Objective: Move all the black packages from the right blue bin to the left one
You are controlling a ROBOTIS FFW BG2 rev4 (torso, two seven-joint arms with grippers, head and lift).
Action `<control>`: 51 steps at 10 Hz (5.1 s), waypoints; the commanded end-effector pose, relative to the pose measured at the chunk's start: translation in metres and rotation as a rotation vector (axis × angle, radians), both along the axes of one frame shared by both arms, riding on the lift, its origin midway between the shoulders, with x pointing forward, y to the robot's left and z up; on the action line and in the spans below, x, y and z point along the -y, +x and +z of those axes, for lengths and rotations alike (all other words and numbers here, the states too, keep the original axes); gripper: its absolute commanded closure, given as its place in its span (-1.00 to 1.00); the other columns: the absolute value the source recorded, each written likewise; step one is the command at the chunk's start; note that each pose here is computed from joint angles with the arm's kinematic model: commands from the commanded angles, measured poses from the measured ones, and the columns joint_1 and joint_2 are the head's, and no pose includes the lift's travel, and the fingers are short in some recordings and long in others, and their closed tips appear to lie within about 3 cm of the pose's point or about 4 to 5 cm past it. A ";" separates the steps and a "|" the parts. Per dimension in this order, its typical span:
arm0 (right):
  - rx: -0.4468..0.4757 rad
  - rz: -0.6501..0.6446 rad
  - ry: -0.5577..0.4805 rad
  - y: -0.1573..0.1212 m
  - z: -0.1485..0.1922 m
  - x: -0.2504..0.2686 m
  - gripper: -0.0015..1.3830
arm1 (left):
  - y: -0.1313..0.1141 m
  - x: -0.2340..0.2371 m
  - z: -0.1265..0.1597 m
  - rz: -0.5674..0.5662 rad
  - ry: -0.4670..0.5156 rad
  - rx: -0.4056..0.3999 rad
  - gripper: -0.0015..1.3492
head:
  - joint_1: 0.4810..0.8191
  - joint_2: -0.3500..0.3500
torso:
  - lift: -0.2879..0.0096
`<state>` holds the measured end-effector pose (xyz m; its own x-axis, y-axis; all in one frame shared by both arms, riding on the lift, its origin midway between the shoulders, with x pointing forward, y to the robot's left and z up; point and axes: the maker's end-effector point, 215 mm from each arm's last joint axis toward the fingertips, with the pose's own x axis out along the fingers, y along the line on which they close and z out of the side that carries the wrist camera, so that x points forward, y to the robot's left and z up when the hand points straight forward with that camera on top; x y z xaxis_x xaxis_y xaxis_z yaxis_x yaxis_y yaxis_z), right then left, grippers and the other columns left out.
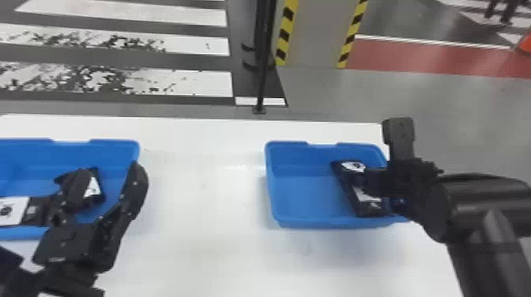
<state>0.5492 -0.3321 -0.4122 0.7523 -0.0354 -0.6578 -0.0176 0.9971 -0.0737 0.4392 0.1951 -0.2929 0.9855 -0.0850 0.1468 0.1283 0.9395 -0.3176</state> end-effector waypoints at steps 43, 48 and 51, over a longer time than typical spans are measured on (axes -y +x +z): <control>0.179 0.163 0.029 -0.087 0.122 -0.060 -0.89 | -0.013 -0.016 0.090 0.068 -0.009 0.304 -0.70 | 0.19 -0.03 | -0.26; -0.101 0.008 0.010 -0.048 0.061 0.004 -0.89 | -0.016 -0.012 0.087 0.057 -0.018 0.298 -0.70 | 0.27 -0.43 | -0.26; -0.213 -0.008 0.046 -0.048 0.018 0.009 -0.89 | -0.017 -0.014 0.087 0.060 -0.017 0.300 -0.70 | 0.27 -0.45 | -0.26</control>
<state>0.5029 -0.3406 -0.3841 0.6179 -0.0157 -0.7861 -0.0219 0.9991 -0.0372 0.4225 0.2083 -0.2059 0.9011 -0.0236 0.4330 0.1640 0.9429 -0.2898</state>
